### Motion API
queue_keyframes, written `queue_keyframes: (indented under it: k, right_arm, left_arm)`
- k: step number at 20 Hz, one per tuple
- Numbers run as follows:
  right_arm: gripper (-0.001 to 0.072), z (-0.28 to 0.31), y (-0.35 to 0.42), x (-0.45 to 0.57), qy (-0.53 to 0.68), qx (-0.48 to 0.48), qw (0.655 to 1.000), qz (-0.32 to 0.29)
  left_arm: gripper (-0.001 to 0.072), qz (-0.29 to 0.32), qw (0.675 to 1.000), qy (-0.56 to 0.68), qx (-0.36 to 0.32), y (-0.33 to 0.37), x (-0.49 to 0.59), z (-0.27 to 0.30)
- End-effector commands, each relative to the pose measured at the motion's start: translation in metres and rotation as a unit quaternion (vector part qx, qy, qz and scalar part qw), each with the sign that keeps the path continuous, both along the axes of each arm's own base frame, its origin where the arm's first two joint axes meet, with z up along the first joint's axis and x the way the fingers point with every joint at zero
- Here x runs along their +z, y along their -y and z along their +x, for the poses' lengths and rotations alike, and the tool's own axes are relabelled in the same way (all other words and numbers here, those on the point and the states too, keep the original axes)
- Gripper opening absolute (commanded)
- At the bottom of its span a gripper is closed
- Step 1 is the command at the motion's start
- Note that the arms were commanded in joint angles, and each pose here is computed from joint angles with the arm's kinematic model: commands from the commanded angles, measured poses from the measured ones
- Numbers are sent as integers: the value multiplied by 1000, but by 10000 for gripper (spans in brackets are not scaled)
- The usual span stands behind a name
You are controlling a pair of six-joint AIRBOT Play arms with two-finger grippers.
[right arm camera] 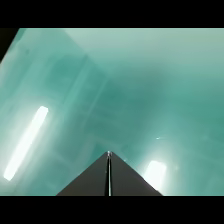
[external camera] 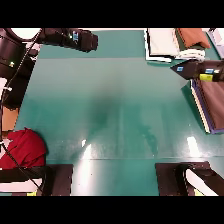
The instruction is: Fold the shirts.
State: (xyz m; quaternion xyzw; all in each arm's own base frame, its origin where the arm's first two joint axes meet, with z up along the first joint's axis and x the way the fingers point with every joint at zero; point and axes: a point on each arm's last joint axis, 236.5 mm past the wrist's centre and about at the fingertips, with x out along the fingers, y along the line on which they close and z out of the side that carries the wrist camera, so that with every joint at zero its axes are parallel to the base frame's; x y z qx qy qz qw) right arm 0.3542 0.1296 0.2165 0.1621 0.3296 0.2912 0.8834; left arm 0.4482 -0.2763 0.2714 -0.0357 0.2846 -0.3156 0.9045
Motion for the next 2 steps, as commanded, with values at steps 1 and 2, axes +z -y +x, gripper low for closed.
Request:
queue_keyframes:
  k: [1, 2]
  right_arm:
    - [22, -6, -21, -2, -4, 29, 1000, 2]
    - [22, -6, -21, -2, -4, 29, 1000, 3]
  left_arm:
    - [23, -14, 1000, 23, 8, 1, 11, 7]
    - [22, -16, 1000, 25, 9, 1, 12, 8]
